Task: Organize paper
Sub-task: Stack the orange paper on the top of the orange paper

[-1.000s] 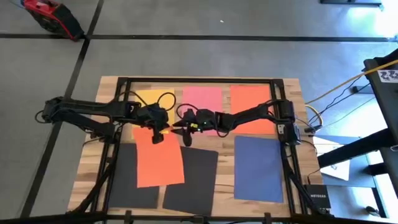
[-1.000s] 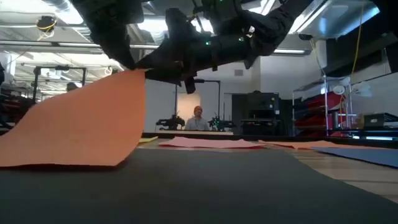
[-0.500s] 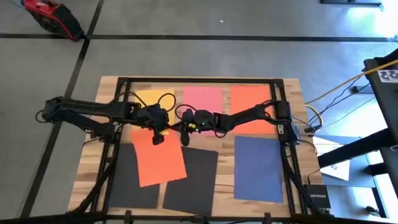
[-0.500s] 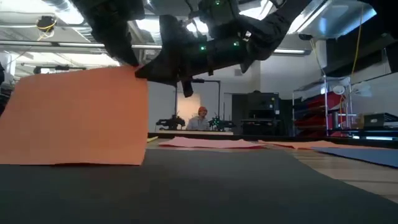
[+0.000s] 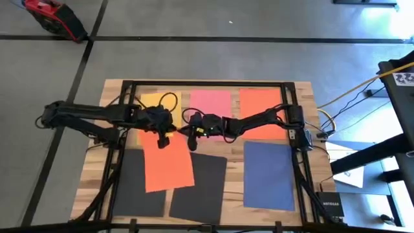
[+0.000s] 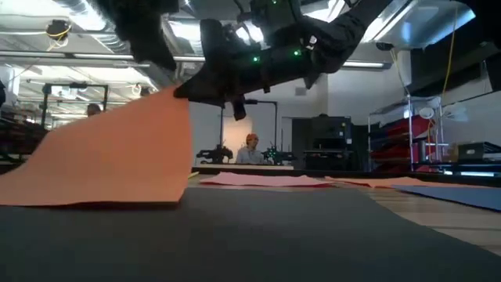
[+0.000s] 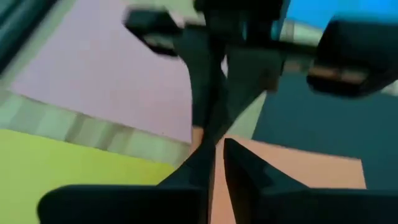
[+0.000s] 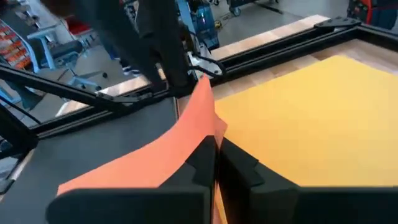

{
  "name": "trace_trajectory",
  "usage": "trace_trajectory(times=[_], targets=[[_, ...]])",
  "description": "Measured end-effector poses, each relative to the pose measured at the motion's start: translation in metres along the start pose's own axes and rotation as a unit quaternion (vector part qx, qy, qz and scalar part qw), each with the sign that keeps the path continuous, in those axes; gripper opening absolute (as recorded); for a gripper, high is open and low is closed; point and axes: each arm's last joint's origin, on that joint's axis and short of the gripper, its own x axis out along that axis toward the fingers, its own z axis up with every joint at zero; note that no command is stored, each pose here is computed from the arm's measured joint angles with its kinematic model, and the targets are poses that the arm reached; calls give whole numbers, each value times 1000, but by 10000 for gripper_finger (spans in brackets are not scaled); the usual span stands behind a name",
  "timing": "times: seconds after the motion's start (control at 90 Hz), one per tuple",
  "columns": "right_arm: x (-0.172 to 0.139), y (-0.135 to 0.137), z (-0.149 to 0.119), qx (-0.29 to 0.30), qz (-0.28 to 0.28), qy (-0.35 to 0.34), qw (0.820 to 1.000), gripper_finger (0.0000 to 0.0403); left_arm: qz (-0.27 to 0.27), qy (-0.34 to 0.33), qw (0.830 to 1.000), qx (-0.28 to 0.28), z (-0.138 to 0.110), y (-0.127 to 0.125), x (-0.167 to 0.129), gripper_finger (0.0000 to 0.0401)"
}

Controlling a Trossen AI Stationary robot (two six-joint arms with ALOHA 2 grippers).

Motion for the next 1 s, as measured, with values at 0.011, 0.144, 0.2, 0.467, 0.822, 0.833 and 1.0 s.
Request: trace_trajectory(times=[0.011,0.144,0.2,0.467,0.822,0.833,1.0], targets=[[0,0,0,0,-1,1,1000,0,-1,-5,1000,-2,1,0,-2,30],[-4,0,1,-11,-12,23,1000,0,-11,-51,999,-12,5,2,-20,47],[-8,1,5,-22,-21,37,999,0,-14,-65,998,-14,5,4,-28,51],[-61,4,42,-106,-112,131,979,0,32,-113,992,-48,-3,6,-41,21],[-171,-16,75,-146,-265,258,917,0,2,-181,982,-56,-18,-2,-34,1],[-174,-17,75,-146,-270,260,915,0,2,-180,982,-57,-18,-2,-33,1],[-221,-40,70,-131,-335,273,892,0,-3,-172,983,-64,-28,-5,-24,1]])
